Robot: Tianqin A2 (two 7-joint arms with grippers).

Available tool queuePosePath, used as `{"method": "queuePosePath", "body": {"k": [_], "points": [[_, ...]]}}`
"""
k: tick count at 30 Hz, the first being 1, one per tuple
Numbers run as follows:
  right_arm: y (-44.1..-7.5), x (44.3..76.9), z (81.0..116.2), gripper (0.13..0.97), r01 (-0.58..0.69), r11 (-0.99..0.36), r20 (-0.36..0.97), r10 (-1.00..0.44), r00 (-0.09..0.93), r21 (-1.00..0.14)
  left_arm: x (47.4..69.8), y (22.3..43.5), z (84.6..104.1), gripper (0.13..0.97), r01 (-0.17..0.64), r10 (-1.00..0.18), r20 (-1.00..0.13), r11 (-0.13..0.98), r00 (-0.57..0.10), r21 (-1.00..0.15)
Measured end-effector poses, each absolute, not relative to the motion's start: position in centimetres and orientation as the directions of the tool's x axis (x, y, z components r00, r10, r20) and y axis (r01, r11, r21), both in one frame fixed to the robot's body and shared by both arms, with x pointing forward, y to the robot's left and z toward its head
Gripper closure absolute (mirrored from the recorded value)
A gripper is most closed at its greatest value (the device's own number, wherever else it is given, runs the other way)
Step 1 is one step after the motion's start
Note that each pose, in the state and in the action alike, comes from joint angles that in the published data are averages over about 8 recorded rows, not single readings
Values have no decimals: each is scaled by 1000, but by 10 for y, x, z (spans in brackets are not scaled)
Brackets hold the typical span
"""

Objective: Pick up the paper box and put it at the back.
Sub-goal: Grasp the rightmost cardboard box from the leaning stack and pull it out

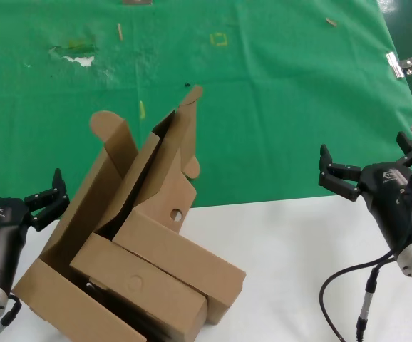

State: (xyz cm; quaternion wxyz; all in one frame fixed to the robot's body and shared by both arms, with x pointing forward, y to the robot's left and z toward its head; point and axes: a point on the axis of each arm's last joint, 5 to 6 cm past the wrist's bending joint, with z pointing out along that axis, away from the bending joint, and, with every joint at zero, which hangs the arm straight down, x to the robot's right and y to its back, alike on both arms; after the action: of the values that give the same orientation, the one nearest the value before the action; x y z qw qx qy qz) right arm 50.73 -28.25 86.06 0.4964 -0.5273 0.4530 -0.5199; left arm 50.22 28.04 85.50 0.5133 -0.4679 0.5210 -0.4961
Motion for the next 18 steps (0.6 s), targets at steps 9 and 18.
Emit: {"method": "queuePosePath", "body": {"k": [9, 18], "points": [[-282, 507, 861, 130, 38, -97, 98, -994, 49, -995, 502, 280, 855, 132, 22, -997, -71, 70, -35, -997], [-282, 507, 861, 130, 38, -97, 98, -994, 49, -995, 502, 280, 855, 132, 22, -997, -71, 70, -35, -997]]}}
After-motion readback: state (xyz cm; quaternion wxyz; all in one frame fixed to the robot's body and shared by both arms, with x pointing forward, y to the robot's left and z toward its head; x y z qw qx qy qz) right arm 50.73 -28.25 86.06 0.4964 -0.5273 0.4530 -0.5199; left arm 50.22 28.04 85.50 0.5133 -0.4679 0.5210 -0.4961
